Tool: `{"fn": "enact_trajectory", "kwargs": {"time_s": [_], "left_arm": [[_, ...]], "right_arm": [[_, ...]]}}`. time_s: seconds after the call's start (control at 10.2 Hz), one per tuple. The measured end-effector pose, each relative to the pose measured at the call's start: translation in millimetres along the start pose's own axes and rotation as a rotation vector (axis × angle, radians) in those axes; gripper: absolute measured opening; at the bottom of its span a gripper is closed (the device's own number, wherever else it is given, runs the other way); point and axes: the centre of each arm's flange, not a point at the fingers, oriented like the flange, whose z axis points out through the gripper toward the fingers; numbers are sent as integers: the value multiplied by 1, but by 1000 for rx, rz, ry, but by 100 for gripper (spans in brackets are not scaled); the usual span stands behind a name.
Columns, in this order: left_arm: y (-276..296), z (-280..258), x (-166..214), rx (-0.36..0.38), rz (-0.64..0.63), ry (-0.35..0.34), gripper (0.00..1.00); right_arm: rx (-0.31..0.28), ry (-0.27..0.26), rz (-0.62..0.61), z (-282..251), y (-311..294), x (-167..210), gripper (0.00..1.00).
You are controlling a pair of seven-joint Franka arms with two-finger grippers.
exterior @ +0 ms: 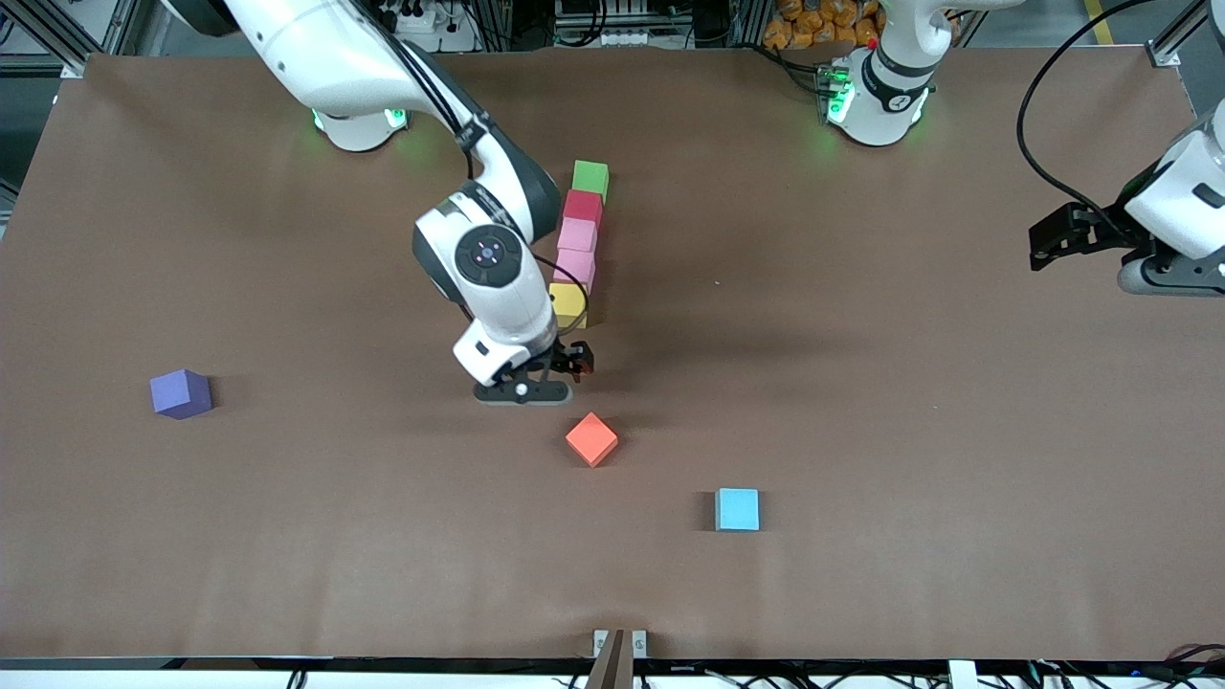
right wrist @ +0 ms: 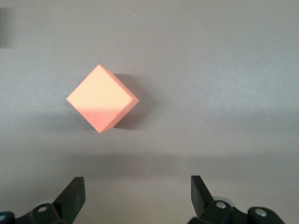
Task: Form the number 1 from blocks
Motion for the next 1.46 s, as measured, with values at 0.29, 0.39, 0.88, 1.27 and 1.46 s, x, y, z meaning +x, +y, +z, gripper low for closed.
{"fn": "enact_trajectory", "kwargs": {"time_s": [0.29,0.39,0.88,1.27,1.46], "left_arm": [[3,-1,-1,-1,6,0,100],[4,-1,-1,-1,8,-1,100],[10,-2,-1,-1,18,0,100],[6,-2,-1,-1,11,-2,100],[6,-2,-1,-1,11,-1,100]], "right_arm": [[12,11,-104,12,-7,8,100],[13,16,-104,10,-5,11,100],[-12,58,-14,-72,72,57,100],[-54,66,55,-152,220,75,100],[-55,14,65,-198,280,57,100]]}}
